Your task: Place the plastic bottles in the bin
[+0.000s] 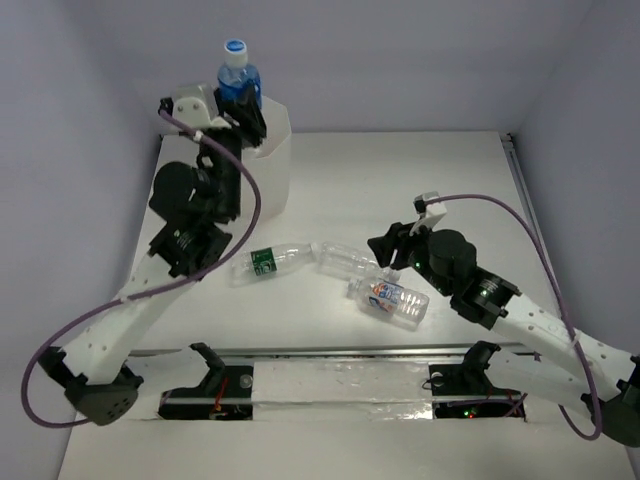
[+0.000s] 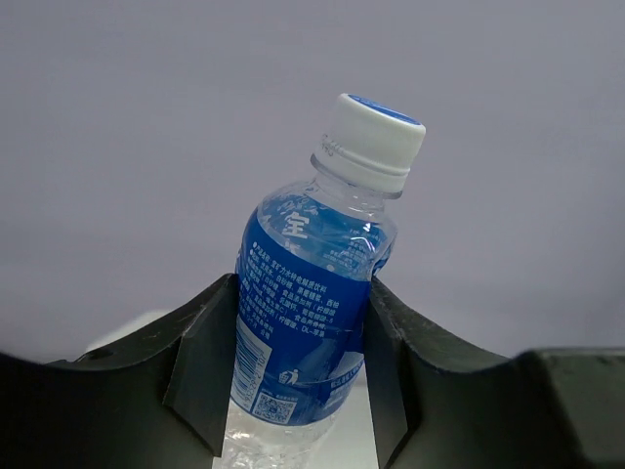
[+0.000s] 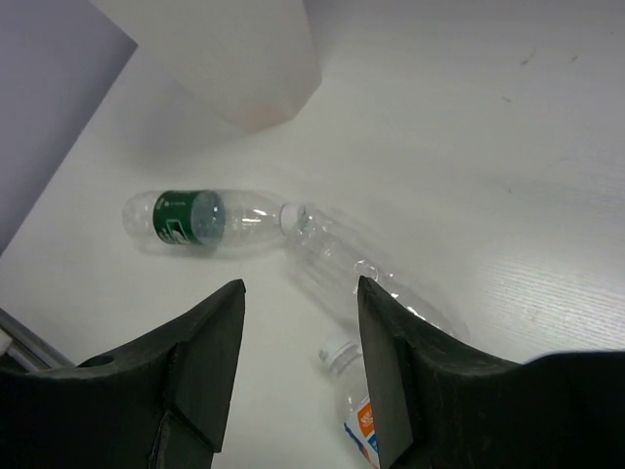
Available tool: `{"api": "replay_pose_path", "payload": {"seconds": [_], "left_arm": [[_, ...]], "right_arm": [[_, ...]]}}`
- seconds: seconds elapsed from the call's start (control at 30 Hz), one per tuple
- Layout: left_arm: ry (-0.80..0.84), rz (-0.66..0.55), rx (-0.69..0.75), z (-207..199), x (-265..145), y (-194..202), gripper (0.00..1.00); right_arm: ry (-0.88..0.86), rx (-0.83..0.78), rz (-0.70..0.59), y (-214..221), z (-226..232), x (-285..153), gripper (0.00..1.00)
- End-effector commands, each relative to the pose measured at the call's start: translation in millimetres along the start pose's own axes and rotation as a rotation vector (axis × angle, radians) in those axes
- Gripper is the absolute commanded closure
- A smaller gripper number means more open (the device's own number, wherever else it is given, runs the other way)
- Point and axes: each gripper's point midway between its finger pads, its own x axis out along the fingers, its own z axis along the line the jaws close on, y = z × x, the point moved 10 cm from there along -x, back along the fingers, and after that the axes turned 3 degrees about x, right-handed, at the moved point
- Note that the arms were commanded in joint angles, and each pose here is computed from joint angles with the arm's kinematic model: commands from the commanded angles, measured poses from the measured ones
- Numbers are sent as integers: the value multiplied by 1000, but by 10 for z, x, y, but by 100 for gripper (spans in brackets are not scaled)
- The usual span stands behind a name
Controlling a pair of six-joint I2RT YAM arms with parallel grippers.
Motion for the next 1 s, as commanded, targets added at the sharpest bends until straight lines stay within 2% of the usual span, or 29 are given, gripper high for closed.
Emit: {"api": "replay_pose_path", "payload": {"seconds": [0.0, 0.03, 0.1, 0.13, 0.17, 0.23, 0.3, 0.43, 0.63, 0.73, 0.77, 0.97], "left_arm": [[-61, -194, -7, 179, 431, -296, 70], [-59, -168, -1, 175, 615, -130, 70], [-68, -195, 30, 353, 853, -146, 70], [-70, -165, 29, 381, 1014, 21, 70], [-66, -183, 22, 427, 1098, -46, 69], [-63, -144, 39, 594, 1331, 155, 69], [-59, -117, -9, 752, 1512, 281, 68], [-56, -71, -8, 930, 1683, 562, 66], [-26, -21, -48, 1015, 1644, 901, 60], [-45, 3, -55, 1063, 1553, 1082, 50], [-47, 4, -57, 1068, 1522, 1088, 44], [-66, 32, -39, 1110, 1399, 1159, 33]], "right_arm": [[-42, 14, 22, 107, 36, 100, 45], [-53, 19, 24, 122, 43, 109, 45], [-46, 18, 39, 173, 24, 122, 45], [-42, 15, 44, 185, 16, 124, 45], [-41, 14, 47, 190, 14, 127, 45], [-29, 7, 67, 245, -10, 144, 44], [-15, -3, 95, 316, -35, 178, 44], [-2, -3, 123, 385, -46, 240, 43], [15, -1, 126, 412, -63, 258, 35], [30, -8, 140, 429, -72, 278, 31], [35, -10, 147, 439, -75, 288, 27], [68, -48, 253, 565, -81, 428, 18]]}}
